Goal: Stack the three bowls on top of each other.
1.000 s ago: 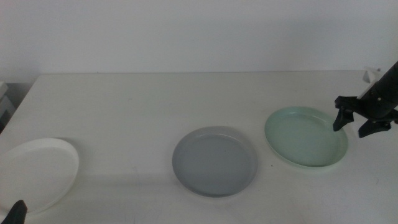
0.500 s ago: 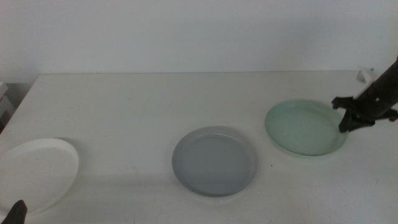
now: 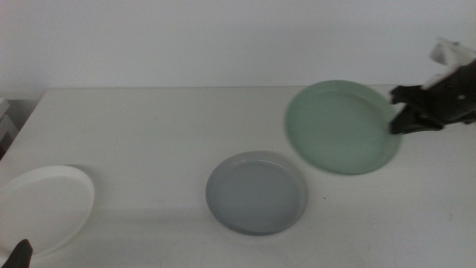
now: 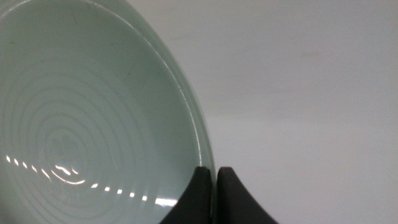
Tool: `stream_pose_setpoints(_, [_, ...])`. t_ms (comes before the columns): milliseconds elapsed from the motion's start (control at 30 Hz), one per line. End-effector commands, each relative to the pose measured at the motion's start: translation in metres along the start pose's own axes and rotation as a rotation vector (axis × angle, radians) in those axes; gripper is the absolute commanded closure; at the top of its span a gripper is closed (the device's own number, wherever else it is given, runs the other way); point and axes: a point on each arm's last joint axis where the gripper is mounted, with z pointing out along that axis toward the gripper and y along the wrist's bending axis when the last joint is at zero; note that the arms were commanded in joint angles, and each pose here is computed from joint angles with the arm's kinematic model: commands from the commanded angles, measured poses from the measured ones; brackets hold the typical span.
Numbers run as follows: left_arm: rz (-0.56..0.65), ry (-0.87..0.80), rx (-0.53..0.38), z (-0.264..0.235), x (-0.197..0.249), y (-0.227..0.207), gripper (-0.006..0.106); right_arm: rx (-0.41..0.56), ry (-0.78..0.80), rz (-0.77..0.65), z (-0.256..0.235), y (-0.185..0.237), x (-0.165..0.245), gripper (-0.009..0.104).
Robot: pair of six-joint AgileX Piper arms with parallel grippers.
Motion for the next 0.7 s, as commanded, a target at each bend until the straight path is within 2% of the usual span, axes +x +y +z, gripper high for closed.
stream_pose_setpoints(0, [-0.007,-0.09,-0.005,-0.002,-0.009,0.0,-0.004,-0.064,-0.08,-0.032,-0.016,0.033,-0.001,0.096])
stream_pose_setpoints(133, [-0.007,-0.09,-0.005,-0.002,-0.009,0.0,-0.004,-0.104,-0.052,-0.085,0.011,0.074,0.008,0.096])
stream_pose_setpoints(300, [-0.007,-0.09,-0.005,-0.002,-0.009,0.0,-0.004,-0.123,-0.025,-0.113,0.045,0.102,0.017,0.096])
stream_pose_setpoints(667, [-0.007,-0.09,-0.005,-0.002,-0.009,0.0,-0.004,-0.096,0.041,-0.097,0.099,0.101,0.024,0.095])
